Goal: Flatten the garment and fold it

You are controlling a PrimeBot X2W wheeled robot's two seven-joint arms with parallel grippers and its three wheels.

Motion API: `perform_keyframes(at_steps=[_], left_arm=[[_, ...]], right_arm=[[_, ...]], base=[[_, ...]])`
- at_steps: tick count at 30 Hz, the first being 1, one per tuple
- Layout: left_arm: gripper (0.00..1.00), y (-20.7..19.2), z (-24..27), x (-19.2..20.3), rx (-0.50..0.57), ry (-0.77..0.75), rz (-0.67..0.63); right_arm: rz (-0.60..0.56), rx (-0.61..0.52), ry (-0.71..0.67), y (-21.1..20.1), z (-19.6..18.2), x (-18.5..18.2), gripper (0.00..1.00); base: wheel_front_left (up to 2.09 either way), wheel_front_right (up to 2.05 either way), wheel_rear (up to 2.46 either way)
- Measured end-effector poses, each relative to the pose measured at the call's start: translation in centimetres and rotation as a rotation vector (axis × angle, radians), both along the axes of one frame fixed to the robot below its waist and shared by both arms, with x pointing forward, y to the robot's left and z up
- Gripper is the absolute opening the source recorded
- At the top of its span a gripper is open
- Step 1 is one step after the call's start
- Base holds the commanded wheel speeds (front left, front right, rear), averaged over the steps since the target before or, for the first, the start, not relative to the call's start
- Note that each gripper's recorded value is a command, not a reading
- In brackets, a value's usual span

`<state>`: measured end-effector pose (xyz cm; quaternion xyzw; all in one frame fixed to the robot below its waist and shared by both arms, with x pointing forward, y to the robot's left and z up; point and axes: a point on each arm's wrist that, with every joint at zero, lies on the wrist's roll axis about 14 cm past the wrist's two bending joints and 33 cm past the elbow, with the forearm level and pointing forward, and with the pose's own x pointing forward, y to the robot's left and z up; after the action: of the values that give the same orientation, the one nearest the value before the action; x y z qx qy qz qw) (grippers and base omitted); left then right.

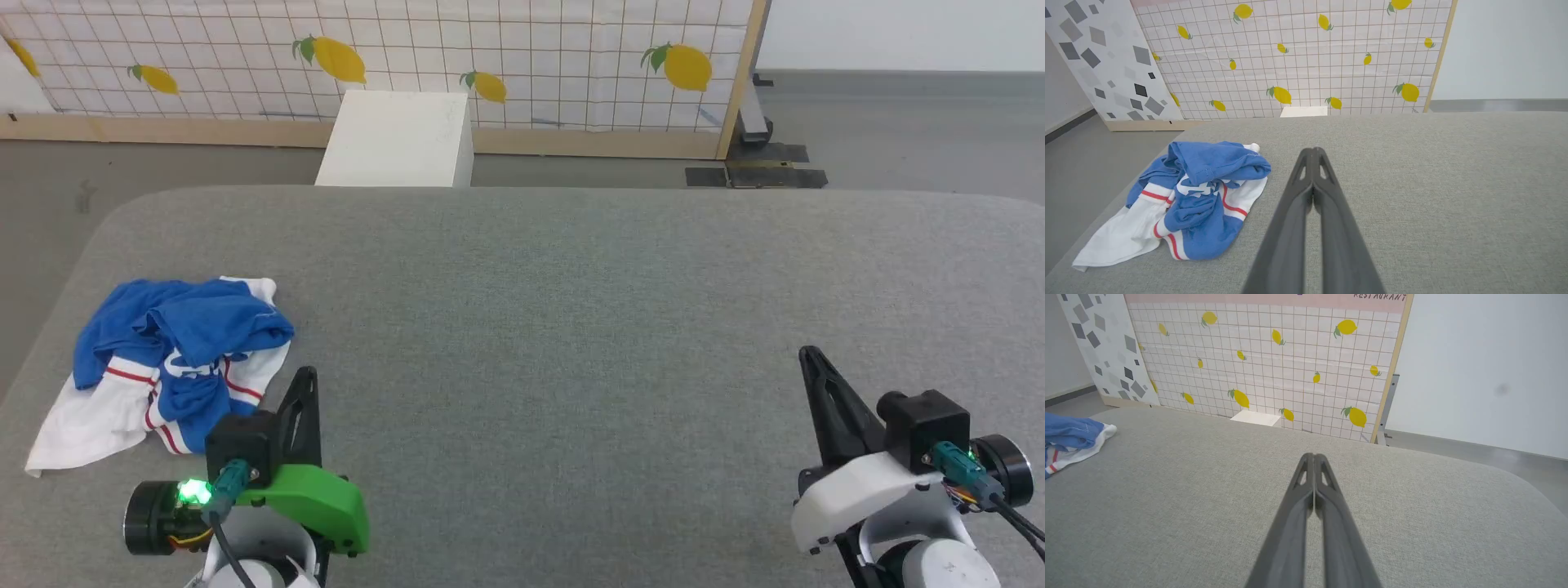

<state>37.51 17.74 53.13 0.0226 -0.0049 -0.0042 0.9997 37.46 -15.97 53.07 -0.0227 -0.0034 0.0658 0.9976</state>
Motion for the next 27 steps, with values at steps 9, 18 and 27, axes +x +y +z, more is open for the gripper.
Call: perform_keyframes(at_steps=[9,18,27], left_arm=[[0.0,-0.01,0.0,0.0,0.0,0.0,0.0],[0.0,-0.01,0.0,0.0,0.0,0.0,0.0],[1.0,-0.06,0.01,0.01,-0.001,0.0,-0.002]], right_arm=[[0.0,0.0,0.0,-0.01,0.0,0.0,0.0],[0.0,0.0,0.0,0.0,0.0,0.0,0.0],[-0.001,0.0,0.001,-0.03,-0.02,0.0,1.0]], base=[[0.0,0.0,0.0],[0.0,0.0,0.0],[0.0,0.0,0.0]])
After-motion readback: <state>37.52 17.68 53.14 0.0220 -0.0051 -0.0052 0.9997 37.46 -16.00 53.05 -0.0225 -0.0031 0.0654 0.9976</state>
